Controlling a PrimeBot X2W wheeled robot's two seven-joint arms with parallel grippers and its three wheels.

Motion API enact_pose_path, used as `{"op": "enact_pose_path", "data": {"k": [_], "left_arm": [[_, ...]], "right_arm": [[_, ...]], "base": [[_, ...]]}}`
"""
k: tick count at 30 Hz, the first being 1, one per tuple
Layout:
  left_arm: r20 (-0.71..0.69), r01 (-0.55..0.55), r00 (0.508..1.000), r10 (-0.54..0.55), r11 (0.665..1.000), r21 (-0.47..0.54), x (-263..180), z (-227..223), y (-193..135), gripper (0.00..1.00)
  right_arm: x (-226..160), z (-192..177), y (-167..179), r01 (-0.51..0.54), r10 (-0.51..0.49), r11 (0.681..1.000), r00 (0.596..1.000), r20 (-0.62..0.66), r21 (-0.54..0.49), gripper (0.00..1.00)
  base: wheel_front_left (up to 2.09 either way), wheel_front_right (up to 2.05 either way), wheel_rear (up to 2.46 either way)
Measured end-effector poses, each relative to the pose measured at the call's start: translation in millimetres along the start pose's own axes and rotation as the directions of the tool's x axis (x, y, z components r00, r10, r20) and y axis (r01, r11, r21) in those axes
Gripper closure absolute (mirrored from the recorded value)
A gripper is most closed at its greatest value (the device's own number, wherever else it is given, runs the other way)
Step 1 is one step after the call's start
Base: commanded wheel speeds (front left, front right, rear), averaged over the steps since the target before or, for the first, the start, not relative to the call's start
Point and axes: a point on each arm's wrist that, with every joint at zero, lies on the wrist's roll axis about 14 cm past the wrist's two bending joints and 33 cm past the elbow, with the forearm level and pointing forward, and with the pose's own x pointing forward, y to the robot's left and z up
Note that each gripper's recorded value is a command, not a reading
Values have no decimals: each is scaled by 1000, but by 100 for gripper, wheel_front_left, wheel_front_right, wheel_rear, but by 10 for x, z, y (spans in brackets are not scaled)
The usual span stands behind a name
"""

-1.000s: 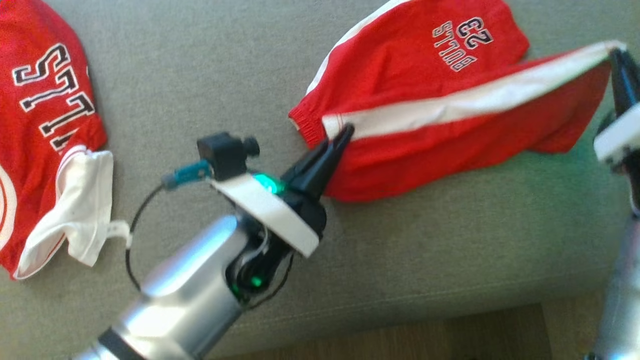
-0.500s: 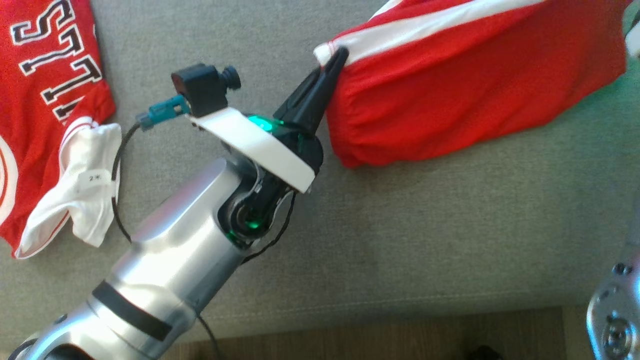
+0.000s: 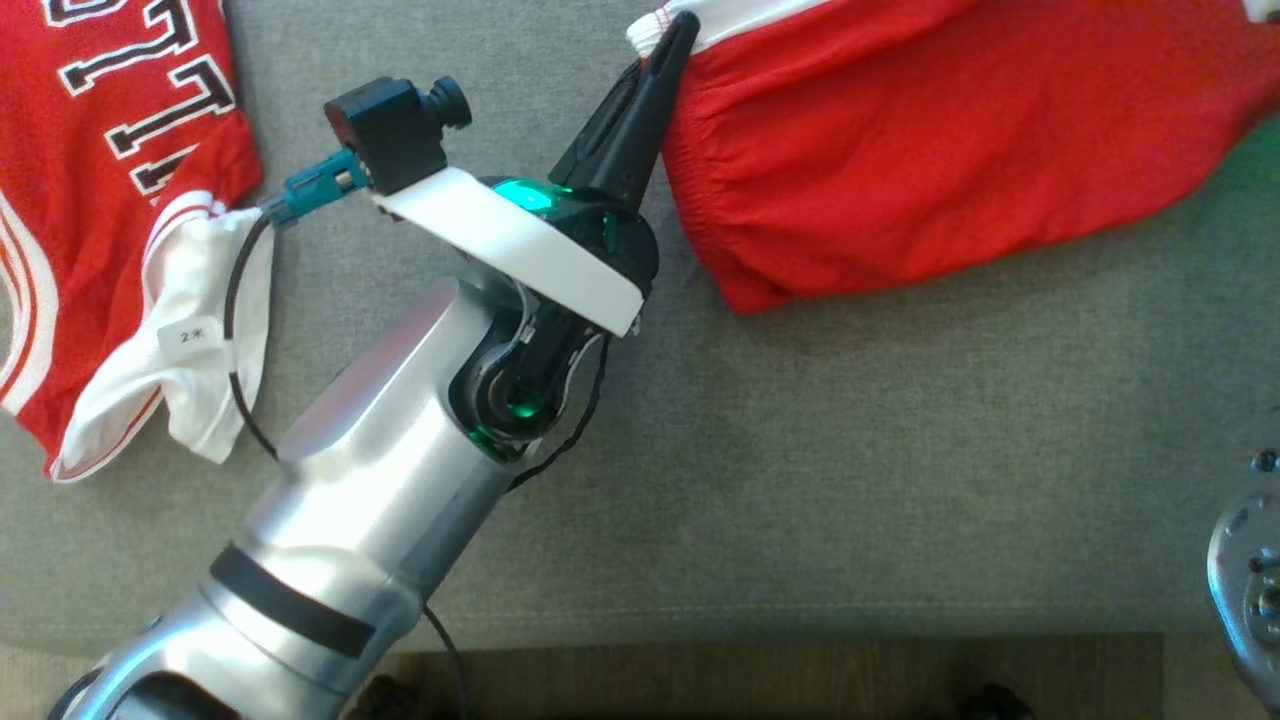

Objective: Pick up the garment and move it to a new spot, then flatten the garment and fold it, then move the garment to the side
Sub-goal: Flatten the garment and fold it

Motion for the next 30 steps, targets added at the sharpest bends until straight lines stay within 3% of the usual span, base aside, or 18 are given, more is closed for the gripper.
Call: {"op": "enact_pose_path", "data": {"k": [1,2,3,9,12,17,23,30], "left_arm": [[1,-1,1000,1,1000,3,-1,2,3,67],[4,-5,1000,5,1000,6,-2,6,11,40],[3,-7,1000,7,1000,12,-6,5,17,0],[17,-36,999,35,996,84,-50,61,56,0],[42,-66,997,59,980,188,-157,147,115,0],[91,-134,990,107,915,382,-407,187,98,0],[80,-125,992,100,880,457,-700,-20,-120,0],[134,-106,990,37,821,562,-869,101,-457,0]], "right_arm": [[16,-18,17,-3,3,1000,1000,0,-2,73],[27,-39,29,-4,4,1000,1000,-1,-7,33],[32,-57,35,-5,5,1000,1000,-2,-10,0],[-49,118,45,-10,10,1000,996,87,-3,0],[-185,253,97,-37,36,999,988,149,5,0],[-551,36,141,-84,77,995,988,132,48,0],[-1016,-259,-56,-59,53,995,996,77,85,0],[-1277,-263,-230,-16,7,991,998,68,132,0]], "base": [[0,0,0],[0,0,0],[0,0,0],[0,0,0],[0,0,0],[0,0,0],[0,0,0],[0,0,0]]}}
